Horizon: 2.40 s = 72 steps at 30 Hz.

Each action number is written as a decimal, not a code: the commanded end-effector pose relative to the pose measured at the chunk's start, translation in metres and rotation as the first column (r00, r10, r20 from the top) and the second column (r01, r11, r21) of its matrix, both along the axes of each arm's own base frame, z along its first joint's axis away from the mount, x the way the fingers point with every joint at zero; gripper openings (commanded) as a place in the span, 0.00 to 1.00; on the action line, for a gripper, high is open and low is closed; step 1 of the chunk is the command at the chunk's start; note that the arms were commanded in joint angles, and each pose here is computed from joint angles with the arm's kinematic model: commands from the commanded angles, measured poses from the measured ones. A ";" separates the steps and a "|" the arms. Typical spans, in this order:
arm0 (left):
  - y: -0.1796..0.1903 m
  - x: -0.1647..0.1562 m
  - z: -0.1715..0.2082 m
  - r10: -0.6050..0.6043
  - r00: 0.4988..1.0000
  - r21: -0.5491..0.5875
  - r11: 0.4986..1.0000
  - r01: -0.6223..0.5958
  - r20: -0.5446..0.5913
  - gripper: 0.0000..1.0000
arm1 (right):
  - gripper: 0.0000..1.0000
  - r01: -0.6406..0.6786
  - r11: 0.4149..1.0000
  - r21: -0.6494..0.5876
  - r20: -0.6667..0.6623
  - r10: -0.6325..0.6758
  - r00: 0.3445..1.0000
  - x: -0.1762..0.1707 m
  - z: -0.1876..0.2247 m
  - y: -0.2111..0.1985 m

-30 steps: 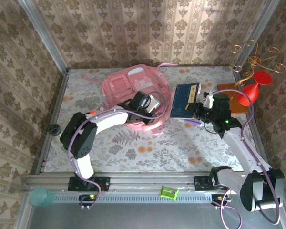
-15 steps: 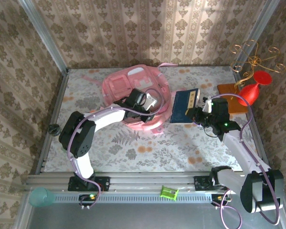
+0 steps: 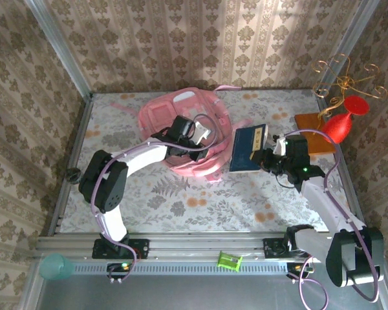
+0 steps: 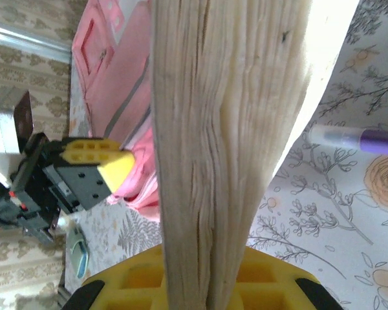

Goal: Pack the student bag

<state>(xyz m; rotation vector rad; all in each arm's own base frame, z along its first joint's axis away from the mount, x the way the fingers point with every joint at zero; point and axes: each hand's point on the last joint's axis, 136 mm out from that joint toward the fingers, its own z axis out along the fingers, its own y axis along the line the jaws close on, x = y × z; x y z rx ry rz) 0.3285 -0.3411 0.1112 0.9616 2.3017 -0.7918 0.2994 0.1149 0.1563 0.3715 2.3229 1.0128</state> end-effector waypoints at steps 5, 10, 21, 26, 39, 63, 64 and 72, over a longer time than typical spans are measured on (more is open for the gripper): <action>0.000 0.014 0.084 0.036 0.990 -0.130 0.991 -0.018 0.138 0.00 | 0.00 -0.230 0.964 0.135 -0.009 0.234 0.972 -0.030 0.005 0.051; 0.017 0.029 0.135 0.120 0.960 -0.187 0.980 -0.073 0.253 0.00 | 0.00 -0.263 0.945 0.195 -0.012 0.270 0.963 -0.026 0.001 0.077; 0.031 0.047 0.179 0.168 0.933 -0.221 0.970 -0.100 0.319 0.00 | 0.00 -0.278 0.927 0.251 -0.044 0.298 0.954 0.006 -0.008 0.122; 0.035 0.048 0.171 0.170 0.932 -0.206 0.973 -0.107 0.321 0.00 | 0.00 -0.164 0.976 0.140 0.026 0.162 0.986 -0.010 0.025 0.062; 0.012 0.032 0.190 0.131 0.952 -0.300 0.953 -0.044 0.276 0.00 | 0.00 -0.229 0.948 0.220 -0.005 0.236 0.972 -0.020 0.009 0.103; 0.005 0.015 0.241 0.118 0.942 -0.385 0.923 0.013 0.314 0.00 | 0.03 -0.034 0.961 0.276 0.005 0.034 0.999 0.126 -0.024 0.189; 0.004 0.016 0.243 0.119 0.942 -0.390 0.921 0.014 0.314 0.00 | 0.03 -0.020 0.966 0.257 0.021 0.015 1.000 0.134 -0.025 0.192; 0.005 0.015 0.237 0.129 0.947 -0.398 0.917 -0.001 0.295 0.00 | 0.30 0.057 0.994 0.095 0.085 -0.065 0.994 0.171 -0.035 0.173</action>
